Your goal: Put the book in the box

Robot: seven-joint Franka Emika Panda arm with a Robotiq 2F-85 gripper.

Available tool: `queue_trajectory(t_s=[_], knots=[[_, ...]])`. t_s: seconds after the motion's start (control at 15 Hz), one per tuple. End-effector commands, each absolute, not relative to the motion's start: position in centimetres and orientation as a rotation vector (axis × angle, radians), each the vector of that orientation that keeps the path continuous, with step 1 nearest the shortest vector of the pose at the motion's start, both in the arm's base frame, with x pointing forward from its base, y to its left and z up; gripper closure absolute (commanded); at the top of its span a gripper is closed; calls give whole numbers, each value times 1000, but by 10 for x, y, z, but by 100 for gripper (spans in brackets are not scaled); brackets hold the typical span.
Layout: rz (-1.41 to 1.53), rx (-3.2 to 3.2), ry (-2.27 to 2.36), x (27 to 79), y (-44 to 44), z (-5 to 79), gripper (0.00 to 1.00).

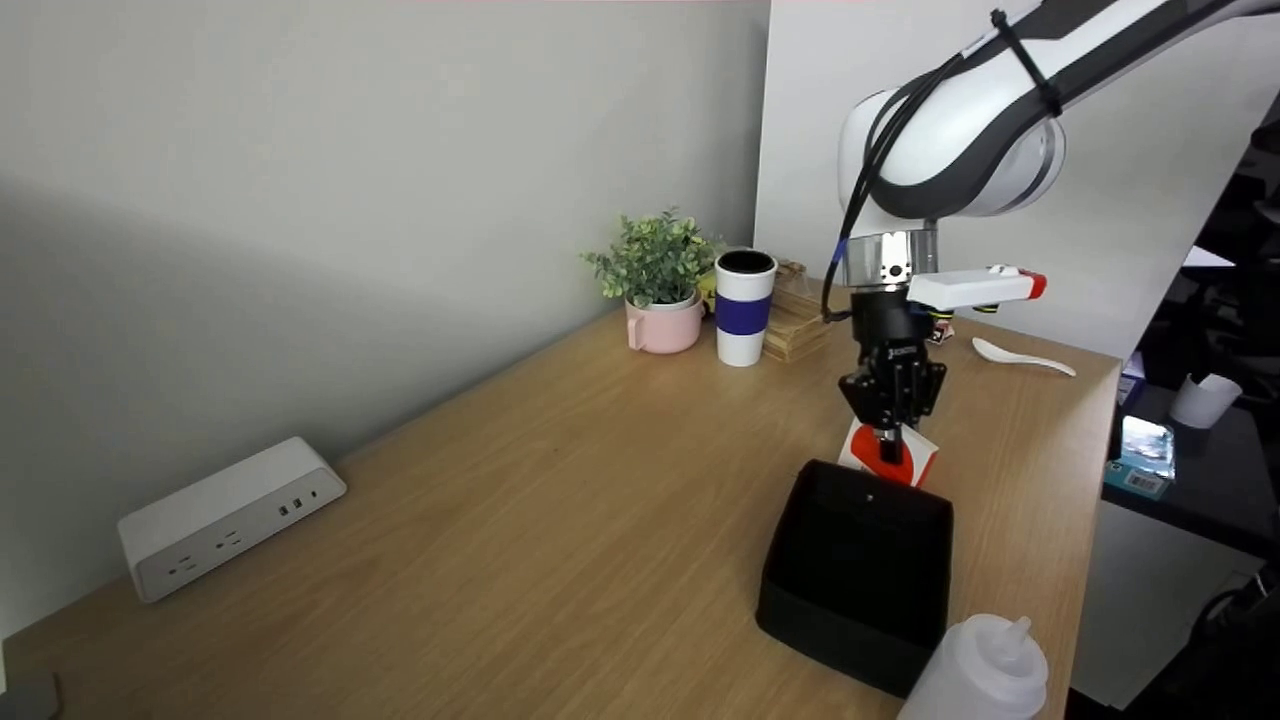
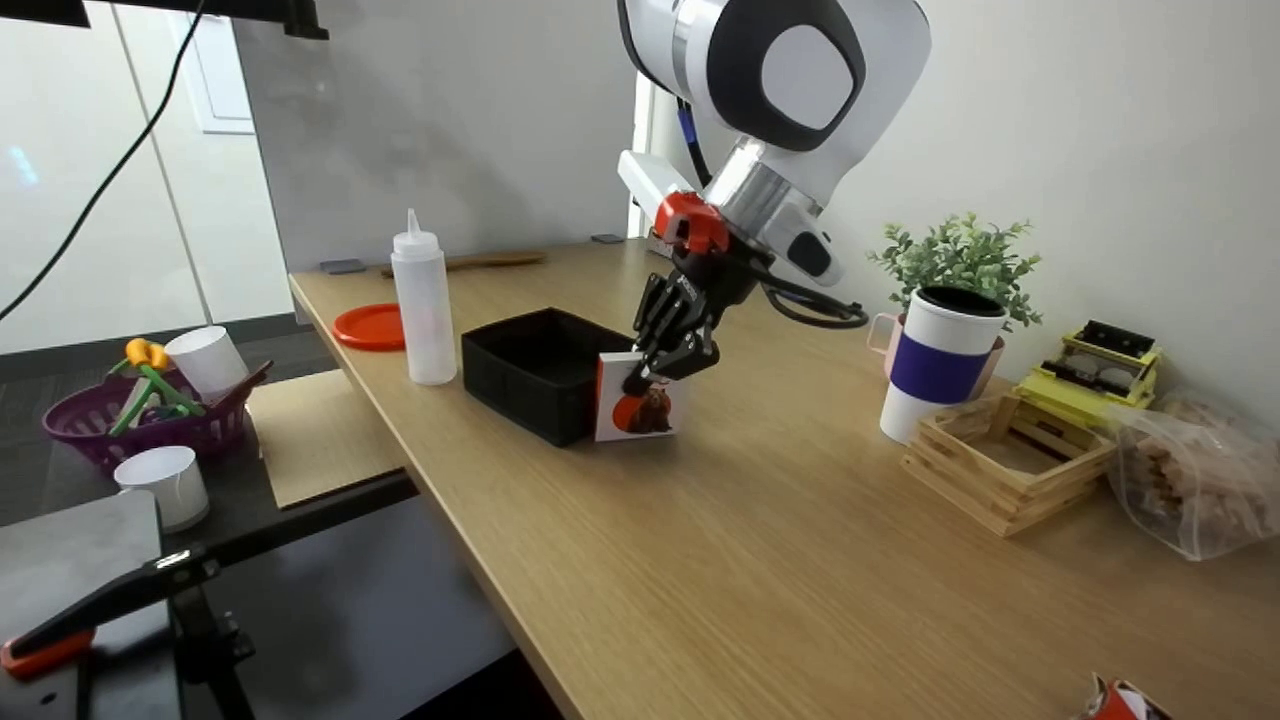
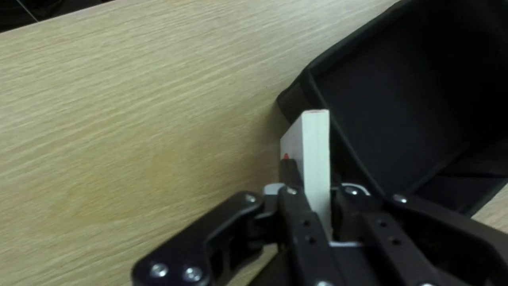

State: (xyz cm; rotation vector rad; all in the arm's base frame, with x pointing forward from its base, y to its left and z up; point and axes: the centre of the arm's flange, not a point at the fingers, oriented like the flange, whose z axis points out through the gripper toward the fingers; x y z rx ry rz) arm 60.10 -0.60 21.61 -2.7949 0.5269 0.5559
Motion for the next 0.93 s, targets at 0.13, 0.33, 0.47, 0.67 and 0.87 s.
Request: queue_trajectory(t_s=[0.13,0.33,0.47,0.67,0.87], knots=[[492,-2827,629,572,9,246,96],[450,-2865,742,554,20,263,96],[416,-2896,824,543,28,274,96],[356,-2949,929,527,41,293,96],[310,-3004,1024,516,53,311,96]])
